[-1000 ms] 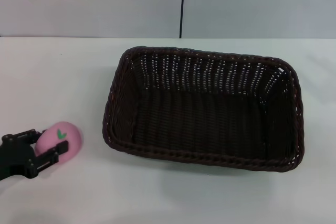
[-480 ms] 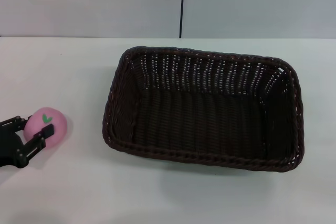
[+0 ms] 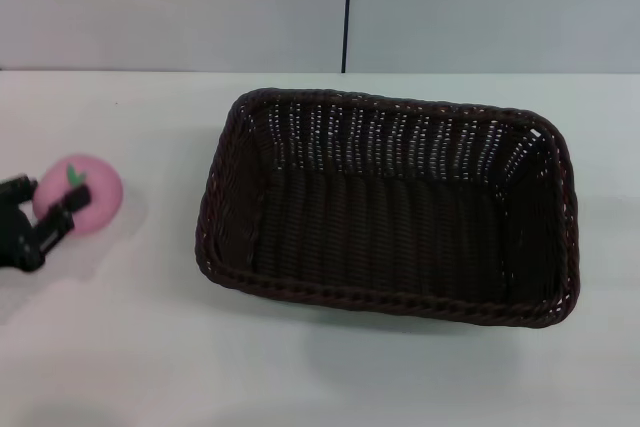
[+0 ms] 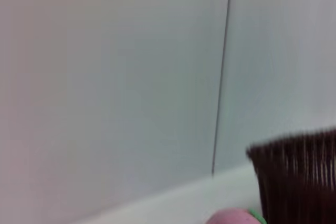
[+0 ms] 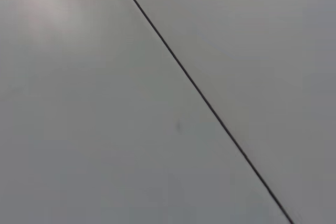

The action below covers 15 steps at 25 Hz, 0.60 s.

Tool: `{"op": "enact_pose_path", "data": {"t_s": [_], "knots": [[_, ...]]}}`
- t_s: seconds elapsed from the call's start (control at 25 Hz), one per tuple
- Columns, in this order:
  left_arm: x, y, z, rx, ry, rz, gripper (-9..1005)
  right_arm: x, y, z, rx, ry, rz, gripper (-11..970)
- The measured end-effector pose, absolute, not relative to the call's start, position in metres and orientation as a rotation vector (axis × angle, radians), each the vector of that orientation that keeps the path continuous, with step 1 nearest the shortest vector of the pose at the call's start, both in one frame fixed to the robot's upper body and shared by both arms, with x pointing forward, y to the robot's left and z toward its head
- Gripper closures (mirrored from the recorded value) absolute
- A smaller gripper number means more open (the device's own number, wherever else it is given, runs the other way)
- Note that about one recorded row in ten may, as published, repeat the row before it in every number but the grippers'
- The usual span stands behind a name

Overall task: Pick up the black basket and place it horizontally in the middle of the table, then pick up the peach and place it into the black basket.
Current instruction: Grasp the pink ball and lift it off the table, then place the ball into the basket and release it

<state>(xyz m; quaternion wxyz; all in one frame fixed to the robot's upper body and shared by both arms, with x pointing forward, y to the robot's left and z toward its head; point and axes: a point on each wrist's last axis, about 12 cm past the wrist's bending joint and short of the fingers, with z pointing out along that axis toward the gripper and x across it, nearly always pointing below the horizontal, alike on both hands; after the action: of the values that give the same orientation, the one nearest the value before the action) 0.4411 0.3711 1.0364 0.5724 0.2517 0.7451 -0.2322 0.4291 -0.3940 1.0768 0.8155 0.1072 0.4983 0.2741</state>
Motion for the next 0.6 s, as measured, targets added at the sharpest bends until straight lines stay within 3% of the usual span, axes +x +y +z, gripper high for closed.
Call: {"op": "enact_pose_path", "data": {"t_s": [0.24, 0.6], "knots": [[0.475, 0.357, 1.069, 0.640, 1.562, -0.624, 710, 0.438, -0.386, 1.061, 0.285, 1.134, 0.534, 255], [0.528, 0.300, 1.098, 0.787, 1.468, -0.847, 781, 0.435, -0.383, 1.055, 0.306, 1.148, 0.532, 255]]}}
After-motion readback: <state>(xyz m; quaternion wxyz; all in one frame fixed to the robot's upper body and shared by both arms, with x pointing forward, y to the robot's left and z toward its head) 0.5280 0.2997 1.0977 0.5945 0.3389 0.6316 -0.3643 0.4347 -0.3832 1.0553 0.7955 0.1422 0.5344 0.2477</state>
